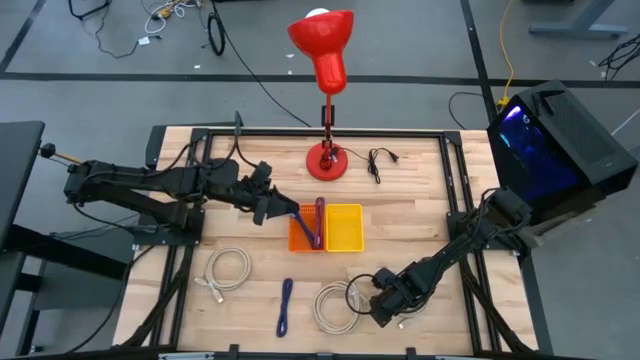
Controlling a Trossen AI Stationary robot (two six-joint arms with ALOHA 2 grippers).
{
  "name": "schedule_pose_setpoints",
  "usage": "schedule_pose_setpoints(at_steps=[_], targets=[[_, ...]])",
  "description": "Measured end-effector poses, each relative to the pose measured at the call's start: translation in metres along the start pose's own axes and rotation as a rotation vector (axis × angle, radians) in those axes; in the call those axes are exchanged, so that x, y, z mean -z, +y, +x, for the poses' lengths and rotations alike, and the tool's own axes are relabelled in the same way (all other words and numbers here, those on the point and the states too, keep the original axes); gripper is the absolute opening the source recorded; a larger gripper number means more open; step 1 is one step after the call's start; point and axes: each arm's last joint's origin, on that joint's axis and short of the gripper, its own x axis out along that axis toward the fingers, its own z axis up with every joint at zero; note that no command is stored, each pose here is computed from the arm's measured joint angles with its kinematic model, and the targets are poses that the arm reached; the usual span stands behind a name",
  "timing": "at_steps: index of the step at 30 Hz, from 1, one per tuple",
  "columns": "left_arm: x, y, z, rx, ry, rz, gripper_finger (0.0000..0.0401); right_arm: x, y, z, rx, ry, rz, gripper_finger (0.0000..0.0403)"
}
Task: Pick & Place USB Port
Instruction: Put the right brown HDMI cable into the yellow bin
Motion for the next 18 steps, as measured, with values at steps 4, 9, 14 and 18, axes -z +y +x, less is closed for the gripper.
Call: schedule_pose_setpoints(at_steps=[4, 9, 14, 18], targets=[[0.000, 0.000, 0.000, 0.001, 0.001, 0.000, 0.0117, 0.000, -0.001, 0.002, -0.012, 0.010, 0.012, 0.0015], [0.000, 0.000, 0.000, 0.006, 0.006, 0.000, 0.0117, -0.001, 0.003, 0.001, -0.056, -0.003, 0.018, 0.0015], [0.000, 0.000, 0.000, 0.006, 0.006, 0.013, 0.0117, -0.004, 0.011, -0.014, -0.108, -0.124, 0.038, 0.0015], [0.000, 0.000, 0.000, 0.005, 0.006, 0.015, 0.0117, -0.006, 0.006, -0.037, -0.106, -0.212, 0.066, 0.0015]])
